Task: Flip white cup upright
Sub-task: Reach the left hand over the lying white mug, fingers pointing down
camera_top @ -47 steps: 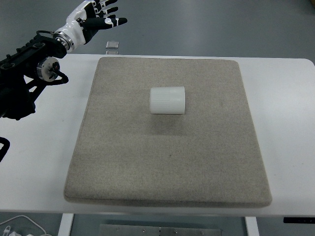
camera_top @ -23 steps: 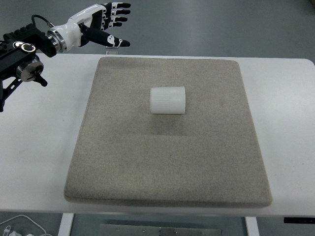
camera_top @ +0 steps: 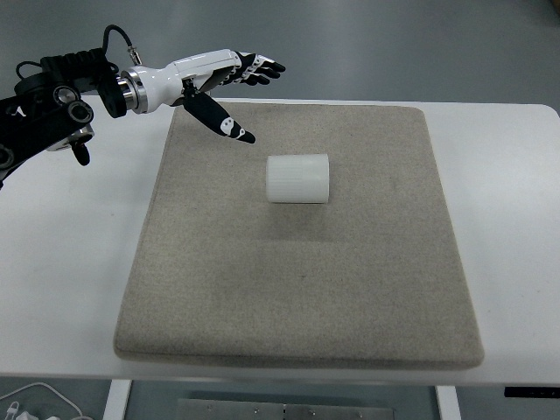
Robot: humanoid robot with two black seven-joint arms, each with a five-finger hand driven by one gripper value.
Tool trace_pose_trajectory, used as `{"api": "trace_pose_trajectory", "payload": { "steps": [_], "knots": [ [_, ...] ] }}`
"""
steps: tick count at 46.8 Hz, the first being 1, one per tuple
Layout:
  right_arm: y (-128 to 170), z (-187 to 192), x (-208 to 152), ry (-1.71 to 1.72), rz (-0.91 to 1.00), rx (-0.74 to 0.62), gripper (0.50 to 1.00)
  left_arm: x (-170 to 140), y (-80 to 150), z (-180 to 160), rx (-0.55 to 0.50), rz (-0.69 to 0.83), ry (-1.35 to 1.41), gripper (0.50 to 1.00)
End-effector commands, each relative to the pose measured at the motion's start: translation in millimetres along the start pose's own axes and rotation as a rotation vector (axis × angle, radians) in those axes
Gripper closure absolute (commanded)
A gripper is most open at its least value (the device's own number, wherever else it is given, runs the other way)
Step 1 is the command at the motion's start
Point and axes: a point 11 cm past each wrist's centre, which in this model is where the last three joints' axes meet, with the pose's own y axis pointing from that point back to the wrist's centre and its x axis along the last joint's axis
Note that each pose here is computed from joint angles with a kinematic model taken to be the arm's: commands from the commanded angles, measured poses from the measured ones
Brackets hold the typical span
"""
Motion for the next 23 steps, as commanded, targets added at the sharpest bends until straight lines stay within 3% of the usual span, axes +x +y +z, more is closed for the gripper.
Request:
{"api": "trace_pose_trajectory", "payload": {
  "steps": [1,16,23],
  "knots": [
    [0,0,0,0.000,0.000,0.000,0.570,-4,-3,4,0.006,-0.032,-0.048,0.519],
    [0,0,0,0.000,0.000,0.000,0.572,-16,-10,-1,0.075,-0.085,-0.220,0.529],
    [0,0,0,0.000,0.000,0.000,0.570,-25,-21,15,0.055,-0.110,-0.241,0.529]
  ]
}}
